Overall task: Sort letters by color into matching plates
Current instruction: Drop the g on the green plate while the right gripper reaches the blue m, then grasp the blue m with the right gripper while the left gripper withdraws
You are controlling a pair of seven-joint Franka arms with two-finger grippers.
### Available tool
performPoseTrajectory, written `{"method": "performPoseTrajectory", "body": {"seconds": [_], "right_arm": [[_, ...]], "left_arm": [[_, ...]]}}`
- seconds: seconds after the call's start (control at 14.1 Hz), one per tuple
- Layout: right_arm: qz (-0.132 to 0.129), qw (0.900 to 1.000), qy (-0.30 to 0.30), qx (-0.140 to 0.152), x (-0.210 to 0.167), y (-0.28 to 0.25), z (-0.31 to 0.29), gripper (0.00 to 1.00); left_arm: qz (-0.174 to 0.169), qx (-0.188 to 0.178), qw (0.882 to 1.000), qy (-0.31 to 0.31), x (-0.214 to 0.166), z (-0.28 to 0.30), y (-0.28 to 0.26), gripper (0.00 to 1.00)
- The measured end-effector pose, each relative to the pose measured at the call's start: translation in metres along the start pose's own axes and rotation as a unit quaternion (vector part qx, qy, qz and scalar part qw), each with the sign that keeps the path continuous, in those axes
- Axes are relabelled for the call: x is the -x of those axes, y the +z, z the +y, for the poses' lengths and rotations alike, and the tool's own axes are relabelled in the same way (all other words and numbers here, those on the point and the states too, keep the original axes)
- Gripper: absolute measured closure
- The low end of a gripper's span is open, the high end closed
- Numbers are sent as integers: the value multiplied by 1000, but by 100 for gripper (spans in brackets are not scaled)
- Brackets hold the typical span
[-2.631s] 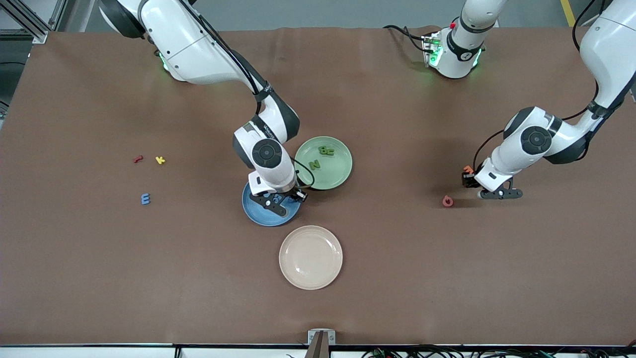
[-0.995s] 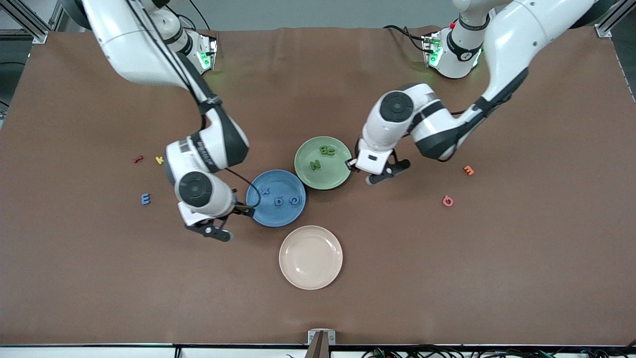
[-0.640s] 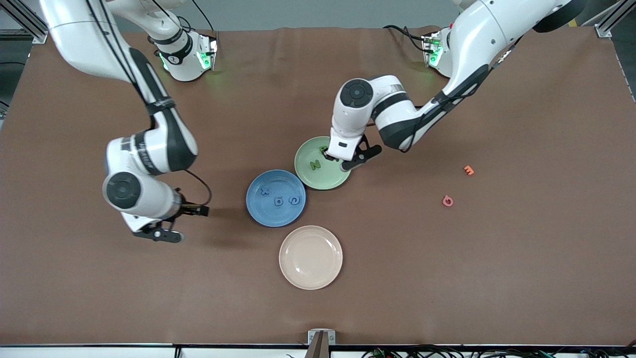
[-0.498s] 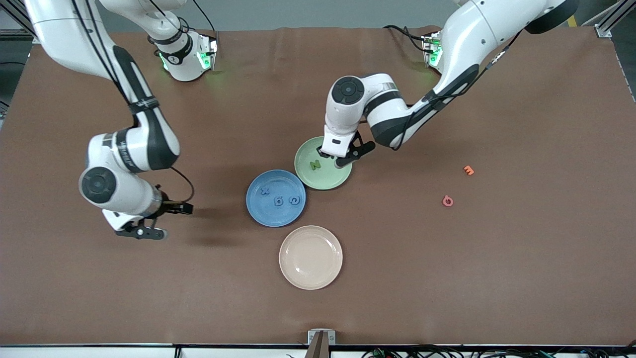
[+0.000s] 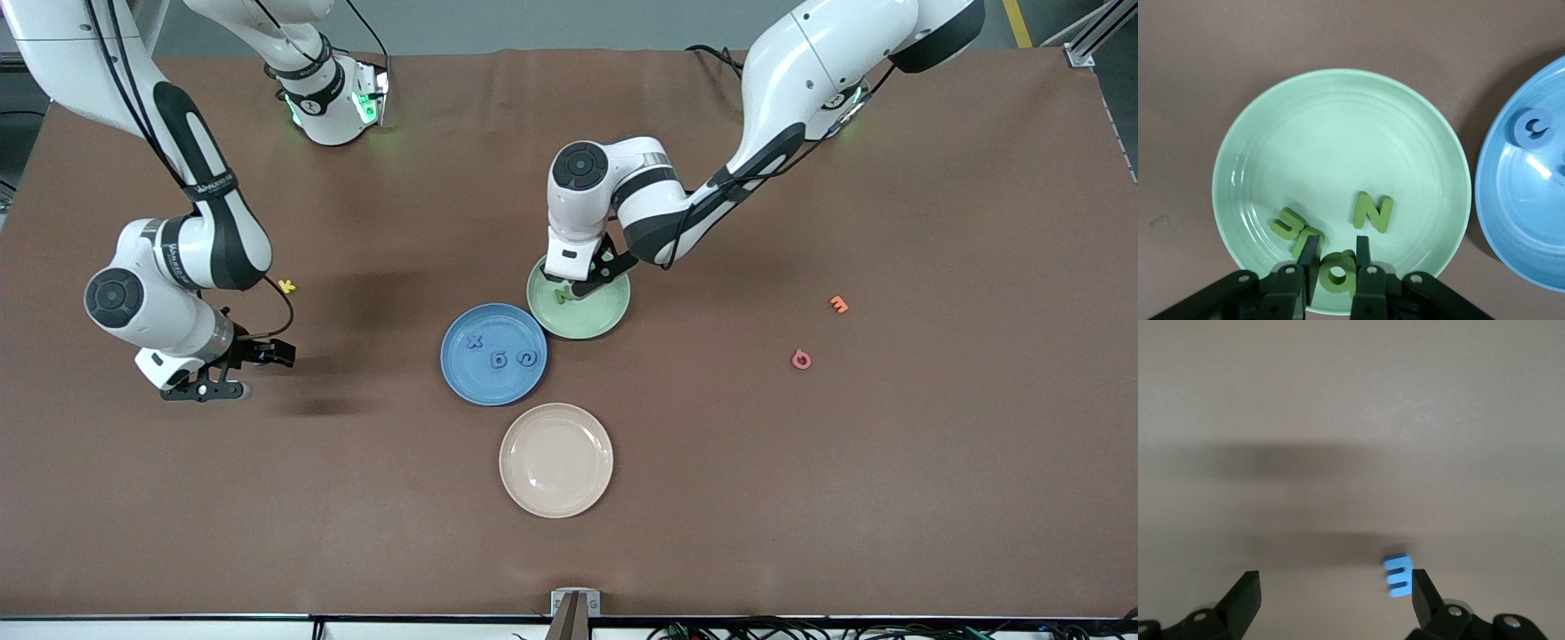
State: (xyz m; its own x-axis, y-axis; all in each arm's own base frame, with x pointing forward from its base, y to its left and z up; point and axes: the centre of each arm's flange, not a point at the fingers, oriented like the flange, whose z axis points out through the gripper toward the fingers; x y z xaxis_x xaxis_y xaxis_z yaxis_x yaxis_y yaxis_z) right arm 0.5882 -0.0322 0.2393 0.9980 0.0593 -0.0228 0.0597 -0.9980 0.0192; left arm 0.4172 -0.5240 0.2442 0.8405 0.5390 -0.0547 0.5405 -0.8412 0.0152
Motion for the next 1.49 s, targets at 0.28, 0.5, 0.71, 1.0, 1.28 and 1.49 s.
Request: {"method": "performPoseTrajectory", "body": {"seconds": [0.28,0.5,0.71,1.0,1.28,1.49], "right_arm": [[24,1000,-14,-1,26,28,26,0],[23,1000,-19,-1,34,33,42,0],[21,1000,-18,-2,37,37,47,0],[10,1000,-17,-5,44,51,47,0],[1,1000,-18,-9,48,68,44,0],[1,1000,-19,-10,48,73,43,3]], "left_arm": [[-3,-1,1000,-3,3,4,4,74],[-2,0,1000,-4,1,5,3,50],[-1,2,1000,-7,-2,6,1,22],[4,7,1000,-12,-35,6,-8,2],[37,-18,998,37,-98,-10,-48,2],[65,-2,997,40,-138,-21,-95,2]]}}
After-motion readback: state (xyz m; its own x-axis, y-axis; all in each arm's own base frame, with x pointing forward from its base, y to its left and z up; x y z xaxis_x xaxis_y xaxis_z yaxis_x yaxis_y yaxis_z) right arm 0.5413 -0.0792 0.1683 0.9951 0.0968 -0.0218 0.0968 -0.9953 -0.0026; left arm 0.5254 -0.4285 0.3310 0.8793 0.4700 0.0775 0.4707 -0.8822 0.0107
